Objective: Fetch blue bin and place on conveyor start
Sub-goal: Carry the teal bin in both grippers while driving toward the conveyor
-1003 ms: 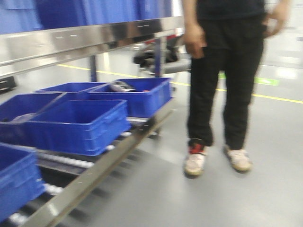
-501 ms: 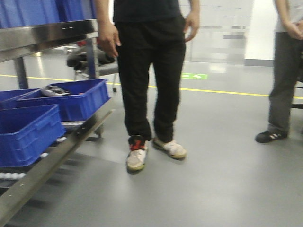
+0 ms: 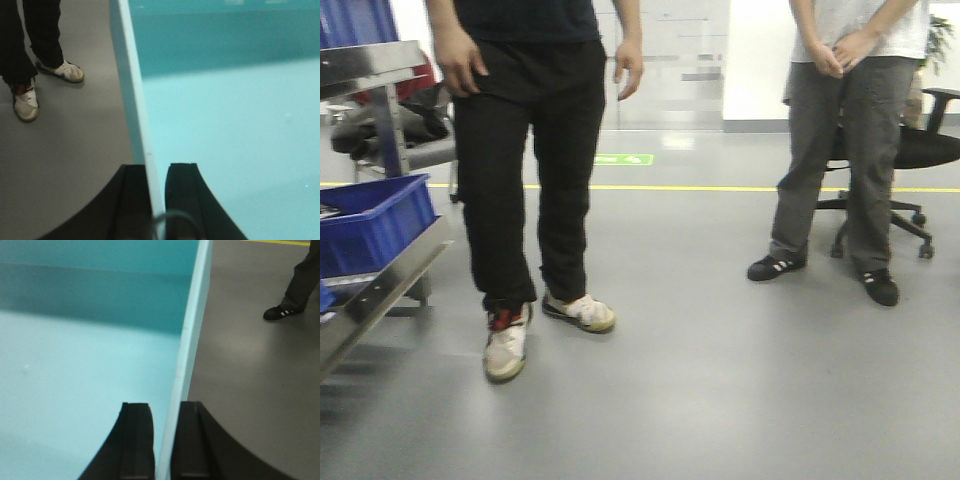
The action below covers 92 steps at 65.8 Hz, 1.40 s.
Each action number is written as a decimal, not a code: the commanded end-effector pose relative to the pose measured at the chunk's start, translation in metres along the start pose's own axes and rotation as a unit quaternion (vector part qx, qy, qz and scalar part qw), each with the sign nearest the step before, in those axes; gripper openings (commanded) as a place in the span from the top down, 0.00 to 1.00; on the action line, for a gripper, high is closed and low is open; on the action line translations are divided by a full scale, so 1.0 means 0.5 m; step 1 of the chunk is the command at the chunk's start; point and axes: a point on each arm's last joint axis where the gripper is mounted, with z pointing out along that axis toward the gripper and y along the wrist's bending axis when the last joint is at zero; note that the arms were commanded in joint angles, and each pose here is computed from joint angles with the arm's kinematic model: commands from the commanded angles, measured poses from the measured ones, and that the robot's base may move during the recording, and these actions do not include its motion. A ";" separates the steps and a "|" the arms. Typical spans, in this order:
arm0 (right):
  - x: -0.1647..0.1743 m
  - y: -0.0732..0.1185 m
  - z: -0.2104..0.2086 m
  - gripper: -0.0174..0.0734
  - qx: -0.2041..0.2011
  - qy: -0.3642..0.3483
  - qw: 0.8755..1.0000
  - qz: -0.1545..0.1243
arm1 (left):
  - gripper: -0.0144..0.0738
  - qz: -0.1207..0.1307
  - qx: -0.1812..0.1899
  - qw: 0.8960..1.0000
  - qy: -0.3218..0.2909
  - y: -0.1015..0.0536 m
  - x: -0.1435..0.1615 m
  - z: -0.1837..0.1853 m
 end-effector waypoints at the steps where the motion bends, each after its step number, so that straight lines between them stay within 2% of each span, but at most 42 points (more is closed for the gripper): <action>1: -0.011 -0.005 -0.017 0.98 0.017 -0.026 0.999 -0.022 | 0.96 0.017 -0.014 0.999 -0.035 0.008 -0.014 -0.018; 92: -0.011 -0.005 -0.017 0.98 0.017 -0.026 0.999 -0.022 | 0.96 0.018 -0.015 0.999 -0.035 0.008 -0.014 -0.018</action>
